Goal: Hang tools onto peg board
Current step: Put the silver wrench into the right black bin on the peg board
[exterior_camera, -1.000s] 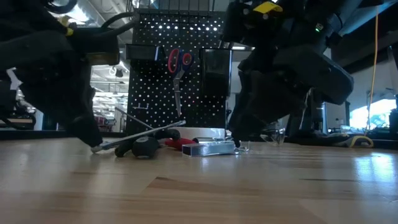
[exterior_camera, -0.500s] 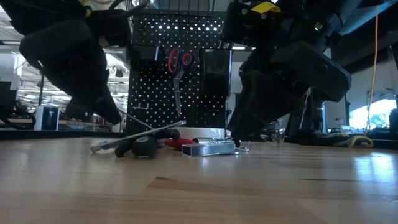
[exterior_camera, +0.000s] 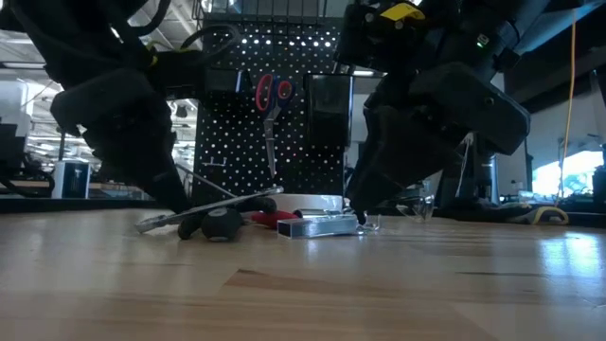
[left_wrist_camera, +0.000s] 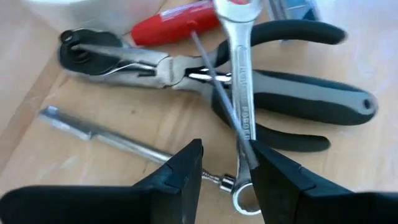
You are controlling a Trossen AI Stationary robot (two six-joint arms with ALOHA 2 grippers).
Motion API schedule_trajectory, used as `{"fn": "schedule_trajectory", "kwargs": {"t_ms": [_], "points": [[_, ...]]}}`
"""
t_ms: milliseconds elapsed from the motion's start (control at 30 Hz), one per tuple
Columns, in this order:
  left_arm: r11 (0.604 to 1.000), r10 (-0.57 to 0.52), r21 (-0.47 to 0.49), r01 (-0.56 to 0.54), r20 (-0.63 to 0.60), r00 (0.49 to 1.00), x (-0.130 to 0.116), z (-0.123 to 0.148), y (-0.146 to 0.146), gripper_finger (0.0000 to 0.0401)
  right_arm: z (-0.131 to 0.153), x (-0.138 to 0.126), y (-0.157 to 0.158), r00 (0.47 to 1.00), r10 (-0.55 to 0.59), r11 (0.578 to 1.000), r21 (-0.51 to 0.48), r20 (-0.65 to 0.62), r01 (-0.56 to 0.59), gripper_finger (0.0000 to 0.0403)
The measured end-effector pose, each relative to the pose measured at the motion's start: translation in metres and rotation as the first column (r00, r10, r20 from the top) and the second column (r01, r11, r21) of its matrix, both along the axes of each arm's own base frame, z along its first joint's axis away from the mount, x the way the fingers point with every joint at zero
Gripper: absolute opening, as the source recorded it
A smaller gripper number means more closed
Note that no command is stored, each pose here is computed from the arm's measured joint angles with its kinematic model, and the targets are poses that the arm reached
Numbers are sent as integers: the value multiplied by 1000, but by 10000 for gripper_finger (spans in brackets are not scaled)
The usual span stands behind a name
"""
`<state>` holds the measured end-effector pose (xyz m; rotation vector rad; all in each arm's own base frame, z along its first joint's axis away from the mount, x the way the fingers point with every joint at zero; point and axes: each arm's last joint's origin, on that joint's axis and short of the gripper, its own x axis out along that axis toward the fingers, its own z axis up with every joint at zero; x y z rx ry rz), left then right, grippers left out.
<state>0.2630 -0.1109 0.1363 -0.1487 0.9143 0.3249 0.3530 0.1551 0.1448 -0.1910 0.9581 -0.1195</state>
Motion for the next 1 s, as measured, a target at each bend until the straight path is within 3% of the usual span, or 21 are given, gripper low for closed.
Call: {"fn": "schedule_trajectory", "kwargs": {"t_ms": [533, 1000], "points": [[997, -51, -61, 52, 26, 998, 5, 5, -7, 120, 0, 0, 0, 1000, 0, 1000, 0, 0, 0, 147], [992, 4, -129, 0, 36, 999, 6, 5, -8, 120, 0, 0, 0, 1000, 0, 1000, 0, 1, 0, 147]]}}
